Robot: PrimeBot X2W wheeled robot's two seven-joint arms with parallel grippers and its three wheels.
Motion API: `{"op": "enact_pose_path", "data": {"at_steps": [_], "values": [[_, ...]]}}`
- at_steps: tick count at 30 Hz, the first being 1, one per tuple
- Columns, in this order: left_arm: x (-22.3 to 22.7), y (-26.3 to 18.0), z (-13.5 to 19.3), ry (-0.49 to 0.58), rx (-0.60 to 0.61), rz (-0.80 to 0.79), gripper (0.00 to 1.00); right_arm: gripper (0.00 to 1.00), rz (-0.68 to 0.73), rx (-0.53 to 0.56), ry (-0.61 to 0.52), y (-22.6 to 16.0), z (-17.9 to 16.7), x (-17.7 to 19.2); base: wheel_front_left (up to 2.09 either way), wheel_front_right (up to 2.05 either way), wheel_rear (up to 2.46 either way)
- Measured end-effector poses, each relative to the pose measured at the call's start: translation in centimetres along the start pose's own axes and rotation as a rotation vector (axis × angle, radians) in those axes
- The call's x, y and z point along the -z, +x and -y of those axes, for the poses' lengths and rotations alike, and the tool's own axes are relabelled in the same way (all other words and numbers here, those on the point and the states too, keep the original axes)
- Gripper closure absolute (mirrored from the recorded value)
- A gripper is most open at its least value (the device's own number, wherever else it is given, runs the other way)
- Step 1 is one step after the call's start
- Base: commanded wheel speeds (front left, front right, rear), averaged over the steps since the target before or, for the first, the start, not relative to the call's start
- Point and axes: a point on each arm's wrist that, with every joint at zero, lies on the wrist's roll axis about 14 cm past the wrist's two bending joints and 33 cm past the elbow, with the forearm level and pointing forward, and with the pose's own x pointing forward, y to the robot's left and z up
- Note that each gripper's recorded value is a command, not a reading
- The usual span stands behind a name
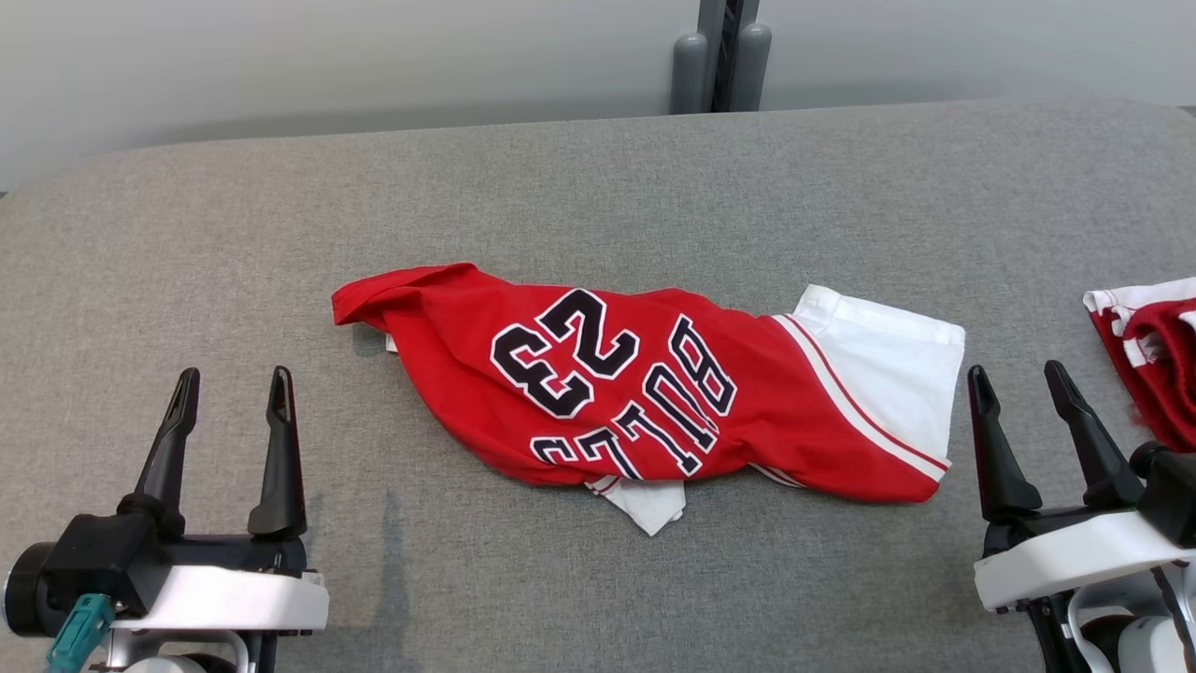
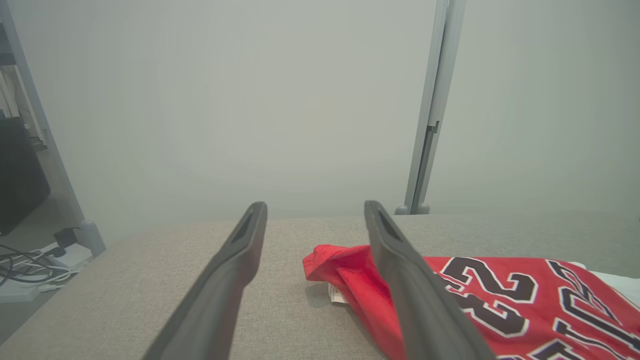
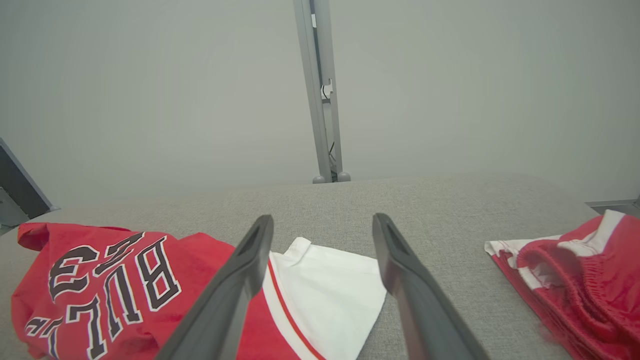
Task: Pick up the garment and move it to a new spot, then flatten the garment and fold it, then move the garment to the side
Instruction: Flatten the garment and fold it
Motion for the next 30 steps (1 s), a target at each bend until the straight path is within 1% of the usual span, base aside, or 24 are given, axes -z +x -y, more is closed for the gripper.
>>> {"op": "enact_pose_path", "data": {"at_steps": [7, 10, 14, 17, 21, 25, 27, 28, 29, 30], "values": [[0.3, 0.3, 0.3, -0.004, 0.009, -0.007, 0.00, 0.00, -0.012, 0.002, 0.000, 0.1, 0.1, 0.3, 0.00, 0.00, 0.00], [0.1, 1.1, 0.9, -0.014, 0.035, -0.006, 0.00, 0.00, -0.017, 0.006, 0.000, 0.2, 0.2, 0.5, 0.00, 0.00, 0.00], [-1.5, 3.8, 2.4, -0.003, 0.121, 0.031, 0.00, 0.00, -0.023, 0.008, -0.001, 0.7, 0.4, 0.8, 0.00, 0.00, 0.00], [-1.7, 6.2, 4.3, -0.011, 0.209, 0.010, 0.00, 0.00, -0.028, 0.003, -0.001, 1.3, 0.3, 1.1, 0.00, 0.00, 0.00], [1.4, 8.9, 6.5, -0.011, 0.322, -0.158, 0.00, 0.00, -0.041, -0.002, 0.007, 1.9, 0.2, 1.7, 0.00, 0.00, 0.00], [4.2, 11.8, 8.9, -0.003, 0.419, -0.279, 0.00, 0.00, -0.066, 0.017, 0.015, 2.2, 0.9, 2.9, 0.00, 0.00, 0.00], [6.4, 12.6, 9.6, 0.004, 0.448, -0.357, 0.00, 0.00, -0.080, 0.029, 0.023, 2.2, 1.3, 3.7, 0.00, 0.00, 0.00], [8.8, 13.4, 10.1, 0.017, 0.465, -0.438, 0.00, 0.00, -0.096, 0.042, 0.030, 2.1, 1.8, 4.5, 0.00, 0.00, 0.00], [8.8, 13.4, 10.1, 0.017, 0.465, -0.438, 0.00, 0.00, -0.096, 0.042, 0.030, 2.1, 1.8, 4.5, 0.00, 0.00, 0.00], [9.9, 13.8, 10.4, 0.019, 0.471, -0.471, 0.00, 0.00, -0.098, 0.048, 0.034, 2.2, 2.0, 4.7, 0.00, 0.00, 0.00]]}}
